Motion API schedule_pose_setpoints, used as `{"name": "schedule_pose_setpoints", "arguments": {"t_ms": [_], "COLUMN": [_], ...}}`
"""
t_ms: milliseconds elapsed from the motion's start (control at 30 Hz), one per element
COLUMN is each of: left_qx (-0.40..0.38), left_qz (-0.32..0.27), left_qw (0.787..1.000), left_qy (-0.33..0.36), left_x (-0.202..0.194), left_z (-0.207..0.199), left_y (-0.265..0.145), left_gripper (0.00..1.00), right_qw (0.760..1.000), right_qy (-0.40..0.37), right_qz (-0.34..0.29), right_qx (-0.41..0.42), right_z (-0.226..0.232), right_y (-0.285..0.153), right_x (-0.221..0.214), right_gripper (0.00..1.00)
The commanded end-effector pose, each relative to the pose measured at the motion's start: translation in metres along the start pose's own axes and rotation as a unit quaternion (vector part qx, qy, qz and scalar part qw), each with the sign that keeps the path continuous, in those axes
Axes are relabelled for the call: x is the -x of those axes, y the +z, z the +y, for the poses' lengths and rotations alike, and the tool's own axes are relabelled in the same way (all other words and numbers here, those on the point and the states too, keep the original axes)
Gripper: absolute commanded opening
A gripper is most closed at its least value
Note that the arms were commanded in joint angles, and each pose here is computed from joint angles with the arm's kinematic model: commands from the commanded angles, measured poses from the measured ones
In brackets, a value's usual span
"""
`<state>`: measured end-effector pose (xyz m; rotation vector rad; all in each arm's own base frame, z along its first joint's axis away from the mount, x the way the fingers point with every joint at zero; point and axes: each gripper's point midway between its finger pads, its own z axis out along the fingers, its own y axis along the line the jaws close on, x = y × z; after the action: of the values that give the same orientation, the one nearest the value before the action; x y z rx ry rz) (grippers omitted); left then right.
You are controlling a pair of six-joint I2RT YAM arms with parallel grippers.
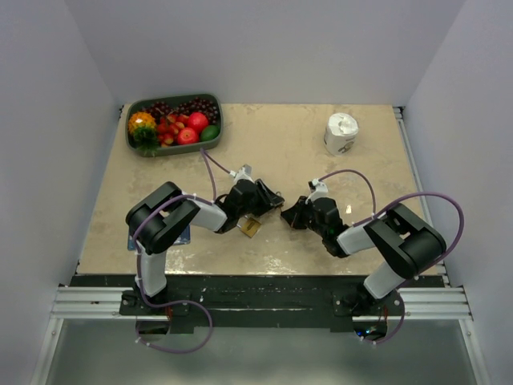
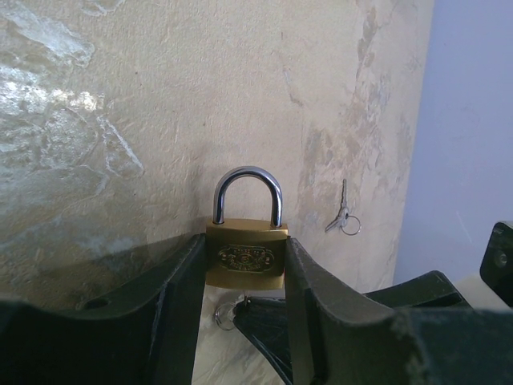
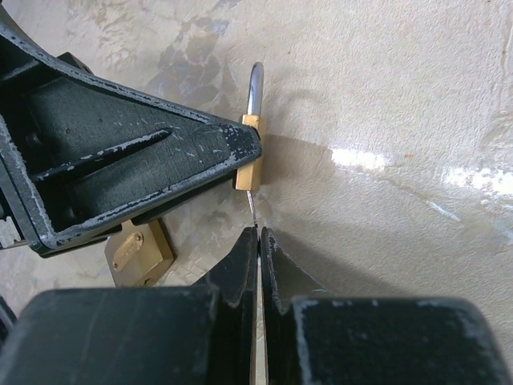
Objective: Unlock with the key
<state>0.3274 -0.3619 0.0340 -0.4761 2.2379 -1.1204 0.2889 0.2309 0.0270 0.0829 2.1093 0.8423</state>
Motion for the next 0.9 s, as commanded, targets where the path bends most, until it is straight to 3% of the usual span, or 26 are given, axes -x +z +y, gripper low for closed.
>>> {"name": "schedule_pose_setpoints", "arguments": {"t_ms": [0, 867], "left_qx": [0.019, 0.005], "left_qz": [0.005, 0.006], "left_qw": [1.0, 1.0], "left_qy": [0.011, 0.014], "left_x": [-0.007, -0.017], "left_z": [0.02, 0.032], "left_y": [-0.004, -0.011], "left_gripper": [0.0, 0.0], "right_qw": [0.999, 0.995], "right_qy": [0.003, 0.024], "right_qz": [-0.04, -0.092], "right_qx": [-0.008, 0.019], "right_z": [0.001, 0.02], "right_y": [0.005, 0.017], "right_x": [0.019, 0.05], "right_gripper": [0.0, 0.0]}}
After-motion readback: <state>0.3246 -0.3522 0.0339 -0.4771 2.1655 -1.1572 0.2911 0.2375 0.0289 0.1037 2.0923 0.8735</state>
